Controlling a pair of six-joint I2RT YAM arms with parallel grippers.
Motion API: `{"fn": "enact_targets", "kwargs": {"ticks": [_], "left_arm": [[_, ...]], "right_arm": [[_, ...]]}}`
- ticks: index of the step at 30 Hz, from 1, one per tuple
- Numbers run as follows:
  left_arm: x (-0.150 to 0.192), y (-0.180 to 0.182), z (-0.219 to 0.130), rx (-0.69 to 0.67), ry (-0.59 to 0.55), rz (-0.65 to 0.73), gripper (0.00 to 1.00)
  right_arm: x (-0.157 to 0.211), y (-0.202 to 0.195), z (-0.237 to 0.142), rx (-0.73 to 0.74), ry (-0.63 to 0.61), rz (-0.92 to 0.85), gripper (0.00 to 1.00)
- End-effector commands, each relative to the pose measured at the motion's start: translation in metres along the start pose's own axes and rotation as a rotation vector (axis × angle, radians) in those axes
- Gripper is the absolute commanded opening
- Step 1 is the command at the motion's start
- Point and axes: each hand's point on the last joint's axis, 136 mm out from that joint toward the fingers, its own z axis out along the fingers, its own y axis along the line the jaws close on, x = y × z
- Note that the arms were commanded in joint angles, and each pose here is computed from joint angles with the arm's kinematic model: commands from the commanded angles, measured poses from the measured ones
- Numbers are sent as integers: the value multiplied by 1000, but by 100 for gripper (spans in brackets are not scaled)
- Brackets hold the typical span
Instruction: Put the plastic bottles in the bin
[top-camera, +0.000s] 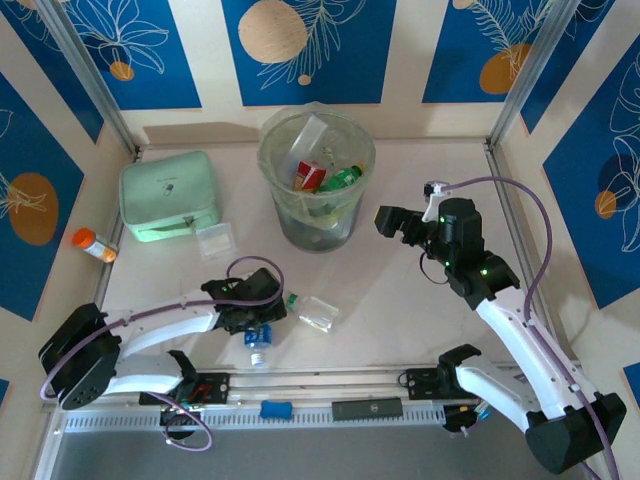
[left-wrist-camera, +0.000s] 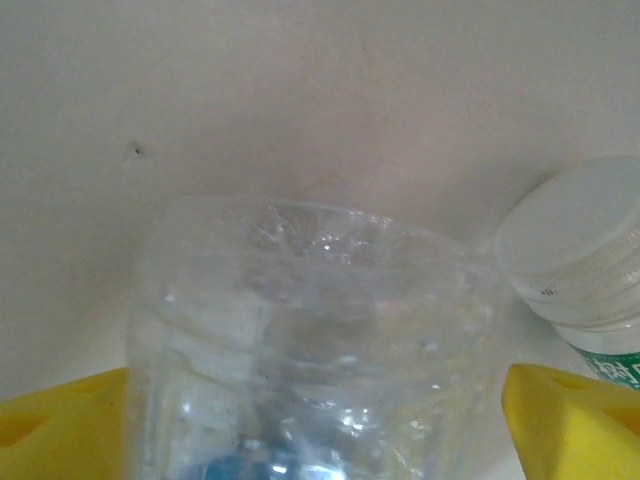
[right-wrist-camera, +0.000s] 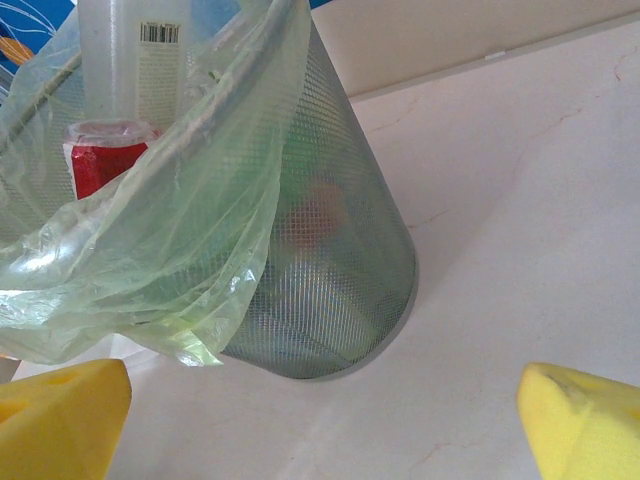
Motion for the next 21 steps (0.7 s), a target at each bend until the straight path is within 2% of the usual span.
{"fn": "enact_targets", "kwargs": {"ticks": [1, 8, 15, 21], "left_arm": [[-4, 0, 3, 0, -19, 38, 81], [-11, 5, -2, -1, -55, 57, 55], [-40, 10, -25, 50, -153, 36, 52], [-97, -3, -77, 180, -342, 29, 49]], "right_arm": [[3, -5, 0, 10, 2, 18, 99], [3, -6, 3, 16, 8, 25, 99], [7, -8, 9, 19, 18, 37, 99], [11, -9, 14, 13, 34, 52, 99]]}}
